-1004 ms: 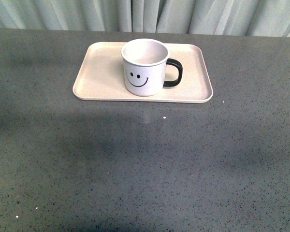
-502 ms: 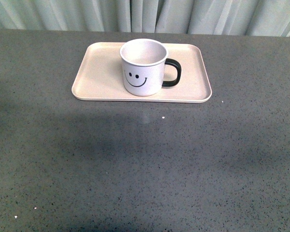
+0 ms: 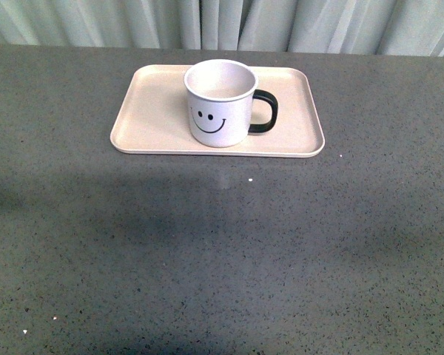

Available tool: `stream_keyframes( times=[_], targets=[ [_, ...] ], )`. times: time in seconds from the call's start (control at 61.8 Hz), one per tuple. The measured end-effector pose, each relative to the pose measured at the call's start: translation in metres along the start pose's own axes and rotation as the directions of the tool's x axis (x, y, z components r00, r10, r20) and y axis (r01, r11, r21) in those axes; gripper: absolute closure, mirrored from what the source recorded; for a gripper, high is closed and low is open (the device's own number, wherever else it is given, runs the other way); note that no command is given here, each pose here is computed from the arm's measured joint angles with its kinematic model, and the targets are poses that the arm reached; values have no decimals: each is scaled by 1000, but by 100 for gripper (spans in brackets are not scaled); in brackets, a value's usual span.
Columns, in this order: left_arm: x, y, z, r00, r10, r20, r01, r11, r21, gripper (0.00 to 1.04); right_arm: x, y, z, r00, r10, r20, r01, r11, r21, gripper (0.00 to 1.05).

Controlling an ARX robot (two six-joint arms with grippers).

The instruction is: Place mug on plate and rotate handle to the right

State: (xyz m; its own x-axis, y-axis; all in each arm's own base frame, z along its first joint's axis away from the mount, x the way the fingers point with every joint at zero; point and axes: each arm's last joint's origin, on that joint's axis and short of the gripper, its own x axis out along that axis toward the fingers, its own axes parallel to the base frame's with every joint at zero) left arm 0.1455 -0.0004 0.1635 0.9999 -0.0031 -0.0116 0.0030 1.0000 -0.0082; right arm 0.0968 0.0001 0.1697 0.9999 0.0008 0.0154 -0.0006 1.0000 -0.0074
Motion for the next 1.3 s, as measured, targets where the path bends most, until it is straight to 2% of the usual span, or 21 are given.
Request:
stream_keyframes(
  times=[0.615,1.296],
  targets=[
    [-26,0,7,1000,0,26,0,1000,0,103,0,0,0,1000,0,0,0,1000,0,9],
    [-47,0,3,1000,0,12,0,1000,0,103,0,0,0,1000,-1,0,1,1000,0,9]
  ],
)
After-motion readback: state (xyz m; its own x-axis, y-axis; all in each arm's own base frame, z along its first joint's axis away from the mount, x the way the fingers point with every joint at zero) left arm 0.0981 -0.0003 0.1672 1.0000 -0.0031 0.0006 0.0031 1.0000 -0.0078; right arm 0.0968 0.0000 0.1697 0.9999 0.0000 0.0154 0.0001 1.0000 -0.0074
